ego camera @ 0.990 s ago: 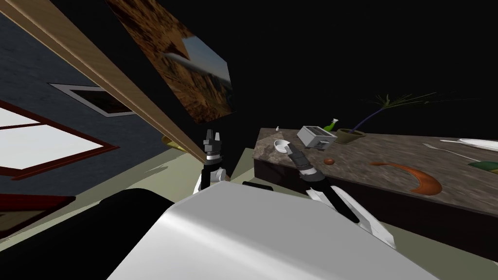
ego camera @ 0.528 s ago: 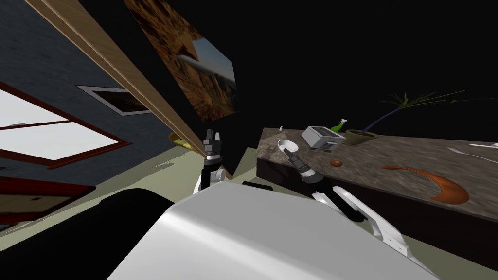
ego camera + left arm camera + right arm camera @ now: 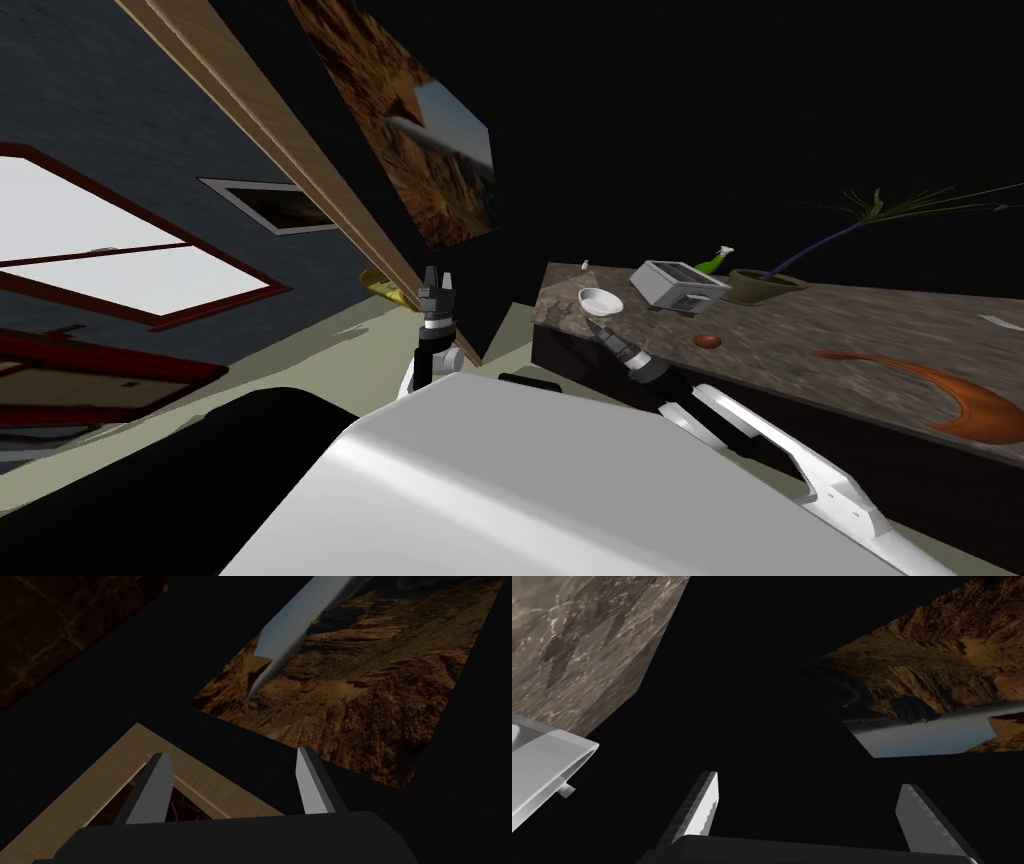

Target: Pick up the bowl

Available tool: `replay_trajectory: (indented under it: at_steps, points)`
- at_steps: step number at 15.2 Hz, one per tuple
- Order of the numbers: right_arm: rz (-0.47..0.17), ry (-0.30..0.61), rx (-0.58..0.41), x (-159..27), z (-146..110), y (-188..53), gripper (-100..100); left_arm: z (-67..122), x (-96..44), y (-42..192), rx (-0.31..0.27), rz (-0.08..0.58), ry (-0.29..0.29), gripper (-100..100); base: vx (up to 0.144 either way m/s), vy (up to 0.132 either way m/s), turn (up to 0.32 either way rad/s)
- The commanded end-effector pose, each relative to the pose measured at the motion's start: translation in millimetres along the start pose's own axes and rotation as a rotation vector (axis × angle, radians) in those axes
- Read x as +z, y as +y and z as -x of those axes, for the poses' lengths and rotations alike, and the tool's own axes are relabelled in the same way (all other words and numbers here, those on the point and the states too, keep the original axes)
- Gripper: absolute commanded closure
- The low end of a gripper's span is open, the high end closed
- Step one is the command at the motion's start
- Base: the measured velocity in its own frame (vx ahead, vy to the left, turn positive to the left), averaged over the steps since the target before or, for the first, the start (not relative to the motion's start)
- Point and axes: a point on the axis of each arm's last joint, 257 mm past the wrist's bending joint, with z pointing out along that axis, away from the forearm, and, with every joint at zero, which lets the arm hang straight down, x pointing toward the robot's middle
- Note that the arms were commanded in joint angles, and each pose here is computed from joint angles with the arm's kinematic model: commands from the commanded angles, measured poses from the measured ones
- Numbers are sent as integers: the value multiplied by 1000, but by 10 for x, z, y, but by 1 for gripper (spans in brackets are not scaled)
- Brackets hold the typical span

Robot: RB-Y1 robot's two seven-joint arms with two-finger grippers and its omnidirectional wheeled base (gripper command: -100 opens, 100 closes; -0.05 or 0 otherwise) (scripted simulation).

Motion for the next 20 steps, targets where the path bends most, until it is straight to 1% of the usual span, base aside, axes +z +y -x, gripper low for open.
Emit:
replay_trajectory:
  at_steps: [1, 2, 4, 5, 7, 8, 10, 11, 13, 14, 16, 17, 19, 20]
  points:
    - [-12, 23, -19, -38, 2, -51, -100, 0, 0, 0, 0, 0, 0, 0, -13, 24, -10]
    - [-60, 68, -53, -117, -91, -257, -100, 0, 0, 0, 0, 0, 0, 0, -20, 37, 97]
    - [-65, 94, -77, -150, -83, -284, -100, 0, 0, 0, 0, 0, 0, 0, -20, 40, 94]
    - [-112, 135, -108, -243, -163, -489, -100, 0, 0, 0, 0, 0, 0, 0, -24, 48, 112]
    - [-119, 165, -137, -285, -143, -521, -100, 0, 0, 0, 0, 0, 0, 0, -23, 49, 85]
    - [-165, 203, -168, -393, -209, -722, -100, 0, 0, 0, 0, 0, 0, 0, -17, 56, 103]
    - [-171, 235, -198, -441, -177, -757, -100, 0, 0, 0, 0, 0, 0, 0, -15, 53, 94]
    - [-217, 273, -230, -564, -227, -955, -100, 0, 0, 0, 0, 0, 0, 0, -18, 49, 136]
    - [-224, 304, -261, -614, -182, -988, -100, 0, 0, 0, 0, 0, 0, 0, -15, 46, 87]
    - [-269, 343, -296, -755, -214, -1182, -100, 0, 0, 0, 0, 0, 0, 0, -9, 51, 107]
    - [-275, 371, -325, -801, -161, -1211, -100, 0, 0, 0, 0, 0, 0, 0, -7, 48, 88]
    - [-319, 410, -359, -954, -178, -1396, -100, 0, 0, 0, 0, 0, 0, 0, -13, 56, 122]
    - [-325, 438, -389, -1002, -112, -1424, -100, 0, 0, 0, 0, 0, 0, 0, -13, 48, 99]
    - [-368, 477, -423, -1165, -113, -1598, -100, 0, 0, 0, 0, 0, 0, 0, -5, 47, 123]
